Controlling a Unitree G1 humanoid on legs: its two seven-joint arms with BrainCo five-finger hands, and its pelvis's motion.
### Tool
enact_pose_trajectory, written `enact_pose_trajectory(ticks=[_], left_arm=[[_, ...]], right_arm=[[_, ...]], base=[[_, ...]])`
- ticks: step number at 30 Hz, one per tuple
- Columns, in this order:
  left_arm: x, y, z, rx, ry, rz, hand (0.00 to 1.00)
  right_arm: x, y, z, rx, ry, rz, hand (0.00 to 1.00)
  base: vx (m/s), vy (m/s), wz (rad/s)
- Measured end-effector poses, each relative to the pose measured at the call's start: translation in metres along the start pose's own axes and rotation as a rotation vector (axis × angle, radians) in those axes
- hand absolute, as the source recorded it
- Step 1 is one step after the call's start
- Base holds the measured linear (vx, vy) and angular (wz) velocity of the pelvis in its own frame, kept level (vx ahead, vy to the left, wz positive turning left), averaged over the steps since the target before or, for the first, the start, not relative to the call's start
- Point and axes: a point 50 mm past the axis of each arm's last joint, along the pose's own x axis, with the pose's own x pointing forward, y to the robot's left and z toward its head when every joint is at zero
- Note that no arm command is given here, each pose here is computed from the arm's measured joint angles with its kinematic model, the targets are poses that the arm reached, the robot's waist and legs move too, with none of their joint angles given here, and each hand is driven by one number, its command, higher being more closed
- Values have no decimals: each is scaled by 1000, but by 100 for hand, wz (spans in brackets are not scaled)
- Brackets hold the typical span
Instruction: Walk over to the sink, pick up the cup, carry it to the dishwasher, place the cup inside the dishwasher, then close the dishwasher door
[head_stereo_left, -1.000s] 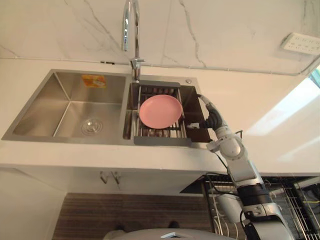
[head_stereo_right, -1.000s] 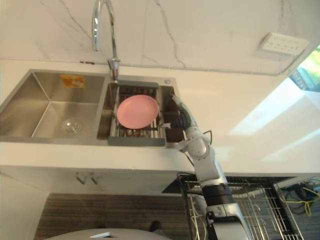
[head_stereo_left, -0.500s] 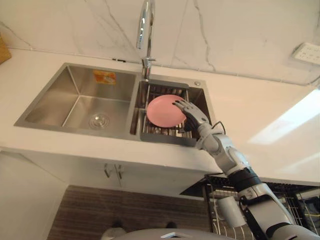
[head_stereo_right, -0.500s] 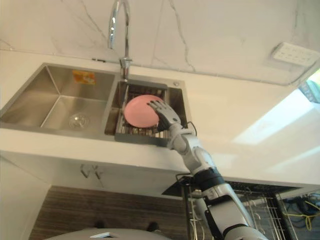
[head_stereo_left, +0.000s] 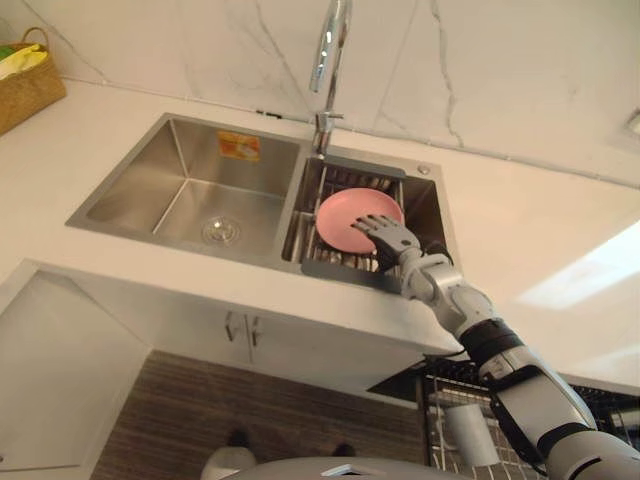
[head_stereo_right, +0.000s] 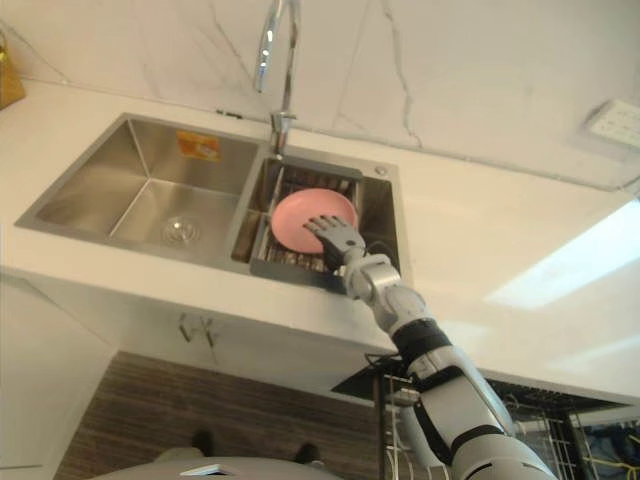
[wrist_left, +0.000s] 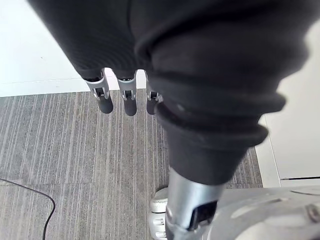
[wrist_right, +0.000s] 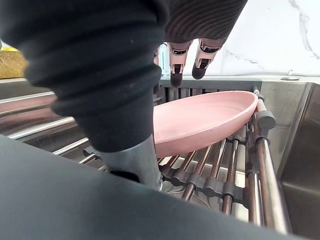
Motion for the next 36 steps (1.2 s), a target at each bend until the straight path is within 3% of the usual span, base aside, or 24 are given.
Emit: enact_pose_trajectory(ticks=[9,22,23,36], left_arm=[[-1,2,5,30,-34,-3,0],[-1,3,6,60,-42,-4,0],[-1,3,6,61,-42,-3,0],[-1,3,8,63,-61,-14,0]], right_arm=[[8,3,-3,-91,20,53,0],[5,20,-25,-103,139,141,0],[5,20,-28,-104,155,149,100],[9,11,-36,-103,188,59,100]], base=[[-2,4,4],[5,16,6],[0,0,0],[7,3,0]])
